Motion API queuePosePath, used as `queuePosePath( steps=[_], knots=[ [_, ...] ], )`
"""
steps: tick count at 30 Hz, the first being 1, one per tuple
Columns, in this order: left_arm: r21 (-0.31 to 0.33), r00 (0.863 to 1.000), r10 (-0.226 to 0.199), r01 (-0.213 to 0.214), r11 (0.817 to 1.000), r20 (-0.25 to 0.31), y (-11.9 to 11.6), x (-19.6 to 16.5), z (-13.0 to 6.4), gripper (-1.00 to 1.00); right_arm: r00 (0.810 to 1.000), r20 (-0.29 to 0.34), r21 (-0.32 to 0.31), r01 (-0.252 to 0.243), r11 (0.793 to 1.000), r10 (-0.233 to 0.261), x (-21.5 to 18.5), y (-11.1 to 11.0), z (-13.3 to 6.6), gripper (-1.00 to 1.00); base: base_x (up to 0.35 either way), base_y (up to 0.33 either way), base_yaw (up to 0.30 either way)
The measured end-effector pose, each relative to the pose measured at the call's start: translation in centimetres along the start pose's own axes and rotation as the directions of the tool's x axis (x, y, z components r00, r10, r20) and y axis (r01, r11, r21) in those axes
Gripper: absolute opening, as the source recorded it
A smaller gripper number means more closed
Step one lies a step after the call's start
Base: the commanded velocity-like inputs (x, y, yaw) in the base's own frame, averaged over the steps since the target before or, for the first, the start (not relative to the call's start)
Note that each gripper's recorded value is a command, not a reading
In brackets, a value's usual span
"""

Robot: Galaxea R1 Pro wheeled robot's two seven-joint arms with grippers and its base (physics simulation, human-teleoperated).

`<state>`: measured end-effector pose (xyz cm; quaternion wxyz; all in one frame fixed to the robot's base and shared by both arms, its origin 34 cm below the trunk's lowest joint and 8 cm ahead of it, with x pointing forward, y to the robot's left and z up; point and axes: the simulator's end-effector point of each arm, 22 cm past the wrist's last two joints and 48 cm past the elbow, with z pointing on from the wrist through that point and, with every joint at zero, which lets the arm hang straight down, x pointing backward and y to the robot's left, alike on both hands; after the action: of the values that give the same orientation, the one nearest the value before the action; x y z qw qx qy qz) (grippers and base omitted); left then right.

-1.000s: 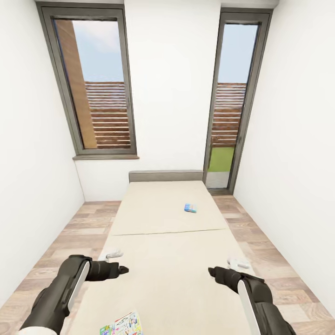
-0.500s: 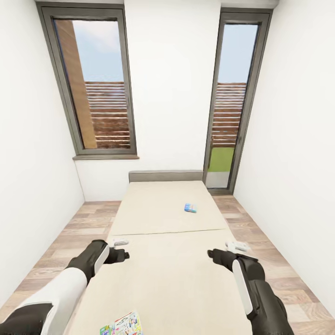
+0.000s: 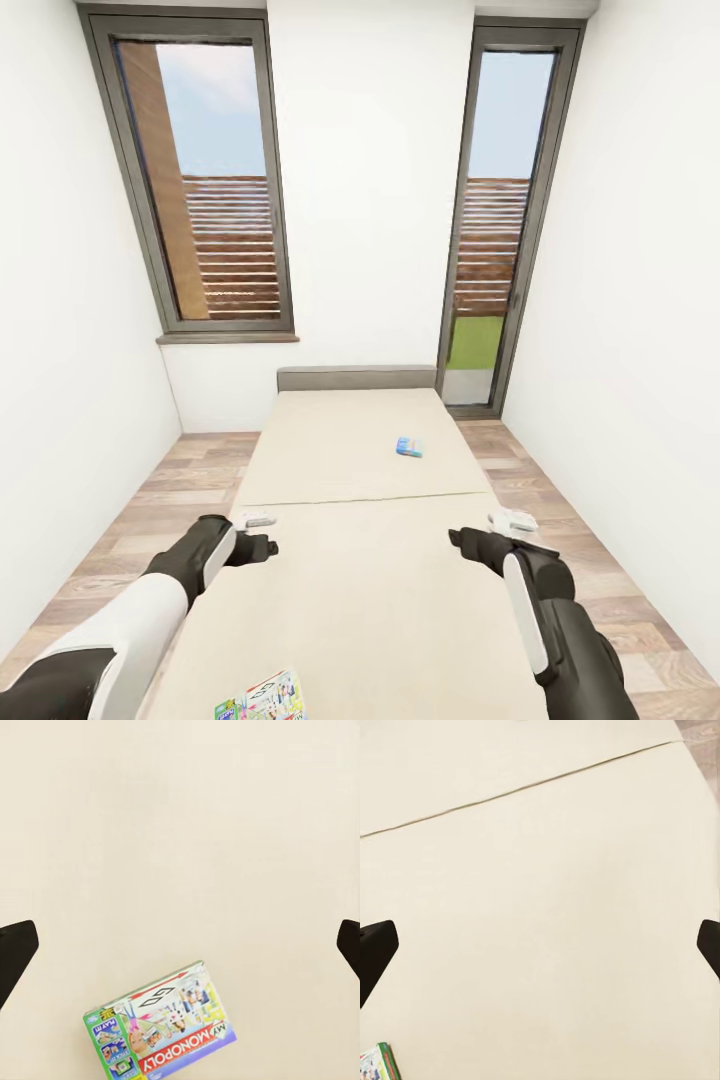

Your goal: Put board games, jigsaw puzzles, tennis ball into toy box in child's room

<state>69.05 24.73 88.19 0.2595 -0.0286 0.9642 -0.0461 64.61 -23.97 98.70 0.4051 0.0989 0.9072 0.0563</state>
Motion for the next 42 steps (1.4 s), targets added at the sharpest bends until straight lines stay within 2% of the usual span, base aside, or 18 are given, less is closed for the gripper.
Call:
queuePosePath(
  steps=[4,10,28,34,37,38,39,42],
  knots=[
    [0.002,1.0,0.003,-0.003,1.0,-0.001,-0.2,0.1,0.0,1.0,1.0,0.024,-0.008,0.001,1.0,-0.001,-0.8,0.5,-0.6,1.0,0.0,0.0,0.0],
    [0.0,1.0,0.003,-0.003,1.0,-0.008,-0.1,0.3,0.3,1.0,0.999,0.023,-0.029,0.042,0.999,-0.041,-0.7,2.0,-0.6,1.0,0.0,0.0,0.0],
    [-0.001,0.999,-0.001,0.001,1.0,-0.034,0.1,1.4,1.5,1.0,0.999,-0.01,-0.031,0.052,0.998,-0.053,0.4,2.1,0.3,1.0,0.0,0.0,0.0],
    [0.0,0.999,-0.001,0.001,1.0,-0.043,0.1,1.8,1.9,1.0,0.998,0.0,-0.059,0.055,0.997,-0.055,-0.8,2.8,-0.9,1.0,0.0,0.0,0.0],
    [0.0,0.999,0.001,-0.001,1.0,-0.048,0.1,2.0,2.1,1.0,0.999,0.01,-0.166,0.04,0.985,-0.039,-1.6,5.1,-2.0,1.0,0.0,0.0,0.0],
    [0.001,0.999,0.001,-0.001,1.0,-0.049,0.1,2.0,2.2,1.0,0.999,0.007,-0.23,0.032,0.973,-0.031,-1.7,6.5,-2.4,1.0,0.0,0.0,0.0],
    [0.0,0.999,0.001,-0.001,1.0,-0.051,0.1,2.1,2.3,1.0,1.0,0.005,-0.265,0.029,0.964,-0.029,-1.7,7.2,-2.6,1.0,0.0,0.0,0.0],
    [0.0,0.998,0.001,-0.001,1.0,-0.056,0.1,2.3,2.5,1.0,1.0,-0.013,-0.45,-0.002,0.893,-0.004,-1.6,10.8,-4.2,1.0,0.0,0.0,0.0]
  ],
)
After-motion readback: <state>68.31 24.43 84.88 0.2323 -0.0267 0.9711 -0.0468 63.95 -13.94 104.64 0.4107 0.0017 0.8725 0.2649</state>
